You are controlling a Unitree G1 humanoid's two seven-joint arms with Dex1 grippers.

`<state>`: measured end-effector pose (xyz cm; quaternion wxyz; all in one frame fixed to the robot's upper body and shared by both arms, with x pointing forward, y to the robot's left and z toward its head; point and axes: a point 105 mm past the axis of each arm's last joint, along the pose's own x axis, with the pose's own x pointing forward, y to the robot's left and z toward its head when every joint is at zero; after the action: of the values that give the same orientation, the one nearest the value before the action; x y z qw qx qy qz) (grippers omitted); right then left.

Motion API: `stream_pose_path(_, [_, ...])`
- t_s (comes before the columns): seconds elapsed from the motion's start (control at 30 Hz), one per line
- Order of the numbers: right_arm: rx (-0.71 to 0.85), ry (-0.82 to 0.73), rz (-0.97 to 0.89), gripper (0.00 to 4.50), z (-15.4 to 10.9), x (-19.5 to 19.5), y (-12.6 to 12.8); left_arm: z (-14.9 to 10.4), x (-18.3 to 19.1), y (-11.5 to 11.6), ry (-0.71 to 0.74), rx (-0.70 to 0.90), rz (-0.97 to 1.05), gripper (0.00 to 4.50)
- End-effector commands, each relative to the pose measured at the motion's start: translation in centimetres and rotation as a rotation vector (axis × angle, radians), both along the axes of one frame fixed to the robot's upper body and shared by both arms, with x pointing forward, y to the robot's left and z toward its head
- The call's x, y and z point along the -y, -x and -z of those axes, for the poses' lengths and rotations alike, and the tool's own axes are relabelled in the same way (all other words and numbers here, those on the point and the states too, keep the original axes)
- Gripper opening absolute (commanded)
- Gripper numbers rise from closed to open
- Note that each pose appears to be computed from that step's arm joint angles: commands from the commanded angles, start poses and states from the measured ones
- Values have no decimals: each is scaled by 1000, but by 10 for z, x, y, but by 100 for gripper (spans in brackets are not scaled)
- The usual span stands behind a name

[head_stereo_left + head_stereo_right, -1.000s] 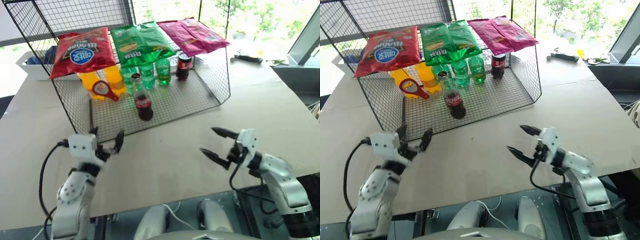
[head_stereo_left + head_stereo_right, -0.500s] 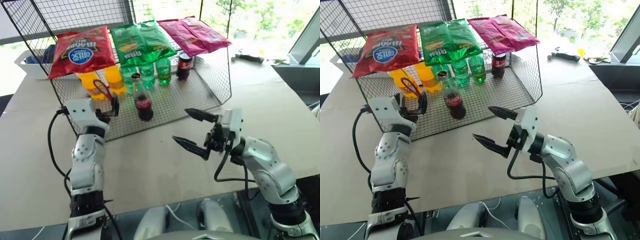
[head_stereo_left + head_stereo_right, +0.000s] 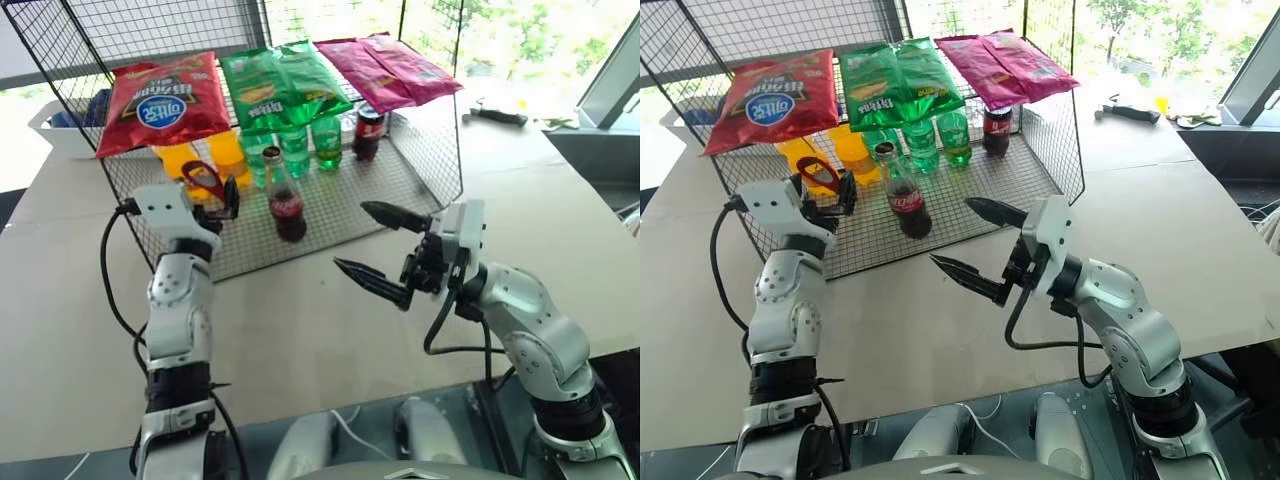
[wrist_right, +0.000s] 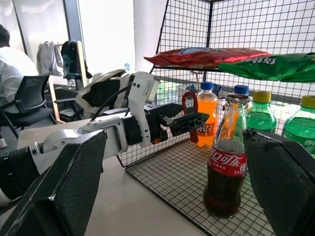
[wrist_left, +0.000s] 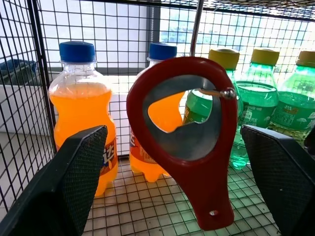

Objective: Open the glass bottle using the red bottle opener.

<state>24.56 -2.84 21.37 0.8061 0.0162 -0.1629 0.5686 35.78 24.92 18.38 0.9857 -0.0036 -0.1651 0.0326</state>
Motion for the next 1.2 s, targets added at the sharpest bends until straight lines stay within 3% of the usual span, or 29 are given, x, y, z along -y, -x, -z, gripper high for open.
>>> stream_pose_path(0.03, [54,-18,-17,444,-12,-2,8,-17,-2,3,-15,70,3,450])
stream_pose_path(0.13, [54,-16,-11,444,-12,-2,8,-17,2,3,-10,76,22,450])
stream_pose_path(0.23, [55,-15,-7,450,-12,-2,7,-17,4,4,-3,83,33,380])
stream_pose_path(0.4, [56,-15,-1,450,-12,-1,6,-16,4,6,6,80,35,154])
stream_pose_path(0.5, [56,-15,2,450,-12,-1,6,-13,5,7,10,71,34,31])
stream_pose_path(0.53, [55,-15,2,450,-12,-1,6,-12,5,8,12,69,34,8])
stream_pose_path(0.73, [54,-13,4,450,-10,-1,5,-12,9,13,81,73,75,8])
stream_pose_path(1.2, [52,-6,11,450,-5,-1,4,-35,19,27,449,198,322,8])
